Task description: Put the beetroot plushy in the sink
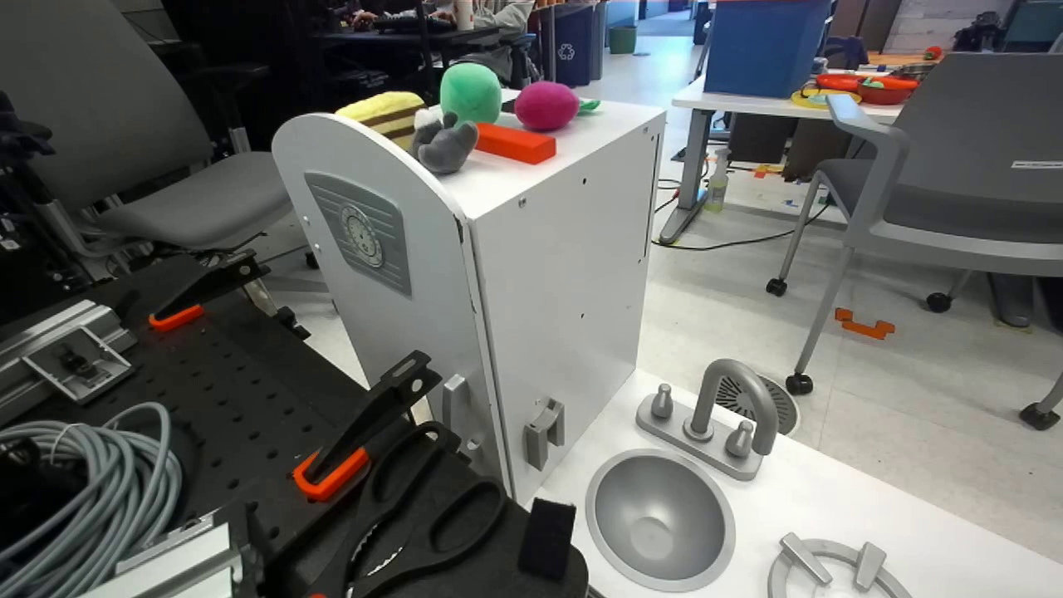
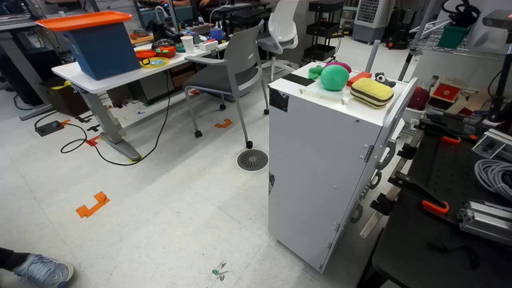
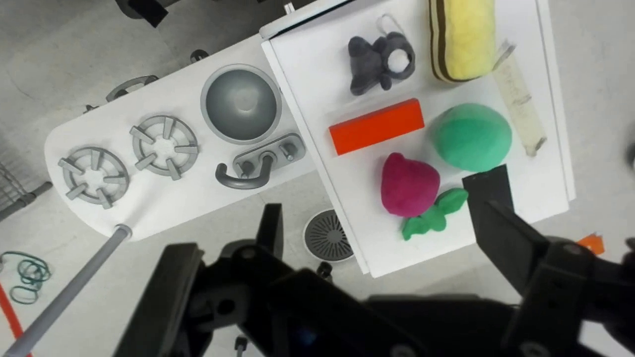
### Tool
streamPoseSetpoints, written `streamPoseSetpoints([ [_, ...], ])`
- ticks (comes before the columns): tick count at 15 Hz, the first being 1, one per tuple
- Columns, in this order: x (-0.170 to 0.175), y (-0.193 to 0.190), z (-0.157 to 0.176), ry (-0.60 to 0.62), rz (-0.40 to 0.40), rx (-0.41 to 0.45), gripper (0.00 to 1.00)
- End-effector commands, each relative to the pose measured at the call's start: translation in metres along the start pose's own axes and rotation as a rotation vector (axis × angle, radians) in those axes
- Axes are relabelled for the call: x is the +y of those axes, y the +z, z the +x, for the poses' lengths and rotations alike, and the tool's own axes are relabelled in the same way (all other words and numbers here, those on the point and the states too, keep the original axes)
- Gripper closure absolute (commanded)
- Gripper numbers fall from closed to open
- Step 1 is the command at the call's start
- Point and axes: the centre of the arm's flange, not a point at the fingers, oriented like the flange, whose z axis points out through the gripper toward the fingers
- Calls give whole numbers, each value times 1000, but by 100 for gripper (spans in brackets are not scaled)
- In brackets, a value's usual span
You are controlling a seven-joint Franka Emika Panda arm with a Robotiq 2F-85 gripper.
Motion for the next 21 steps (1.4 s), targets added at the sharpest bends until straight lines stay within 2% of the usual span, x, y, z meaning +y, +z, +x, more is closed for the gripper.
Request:
streamPoseSetpoints([
  [1, -5, -9, -1, -125, 0, -44, 0],
  [2, -6, -10, -2, -124, 4, -58, 0],
  [3, -6, 0, -4, -93, -4, -35, 0],
  [9, -7, -2, -4, -112, -5, -48, 0],
  [11, -1, 3, 0, -83, -17, -76, 0],
  [15, 3, 18, 12, -5, -93, -85, 0],
  [21, -2, 37, 31, -23, -188, -107, 0],
])
